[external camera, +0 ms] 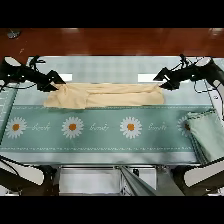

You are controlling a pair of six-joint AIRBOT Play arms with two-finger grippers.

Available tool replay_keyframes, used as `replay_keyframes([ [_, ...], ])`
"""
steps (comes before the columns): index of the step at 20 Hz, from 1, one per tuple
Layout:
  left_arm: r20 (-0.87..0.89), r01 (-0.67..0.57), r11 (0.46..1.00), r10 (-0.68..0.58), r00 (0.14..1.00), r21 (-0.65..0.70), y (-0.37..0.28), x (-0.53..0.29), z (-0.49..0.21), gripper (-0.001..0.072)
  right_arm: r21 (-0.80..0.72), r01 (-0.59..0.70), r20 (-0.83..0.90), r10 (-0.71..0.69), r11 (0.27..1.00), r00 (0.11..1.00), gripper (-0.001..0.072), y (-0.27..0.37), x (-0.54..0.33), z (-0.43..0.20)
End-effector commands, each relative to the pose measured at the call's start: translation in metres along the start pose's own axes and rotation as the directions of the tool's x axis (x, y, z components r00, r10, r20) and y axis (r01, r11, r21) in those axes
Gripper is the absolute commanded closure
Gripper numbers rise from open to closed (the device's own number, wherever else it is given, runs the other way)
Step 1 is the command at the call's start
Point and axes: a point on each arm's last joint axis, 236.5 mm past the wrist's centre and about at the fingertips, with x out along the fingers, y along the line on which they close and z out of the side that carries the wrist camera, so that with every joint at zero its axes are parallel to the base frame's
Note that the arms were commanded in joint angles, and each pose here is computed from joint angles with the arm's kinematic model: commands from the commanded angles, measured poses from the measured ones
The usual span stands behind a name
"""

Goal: Fold the shirts.

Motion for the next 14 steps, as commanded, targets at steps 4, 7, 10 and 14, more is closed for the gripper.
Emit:
replay_keyframes([
  [4,0.126,-0.149,0.985,0.159,0.979,-0.086,0.062,-0.088,0.003,0.0006,-0.026,0.183,-0.145,-0.185,0.983,0.972,0.0085,-0.067,-0.050,-0.035],
  [7,0.310,-0.076,0.996,0.086,0.947,-0.044,0.027,-0.094,0.000,0.0006,0.013,0.153,-0.157,-0.149,0.988,0.976,0.0086,-0.072,-0.016,-0.052],
  [10,0.395,-0.019,1.000,0.018,0.919,-0.002,-0.016,-0.081,-0.023,0.0006,0.047,0.087,-0.184,-0.077,0.995,0.980,0.0086,-0.057,0.014,-0.060],
  [14,0.268,0.001,0.991,-0.038,0.963,0.137,-0.074,-0.031,-0.064,0.0006,0.016,0.030,-0.213,-0.026,0.999,0.977,0.0142,-0.029,0.042,-0.065],
])
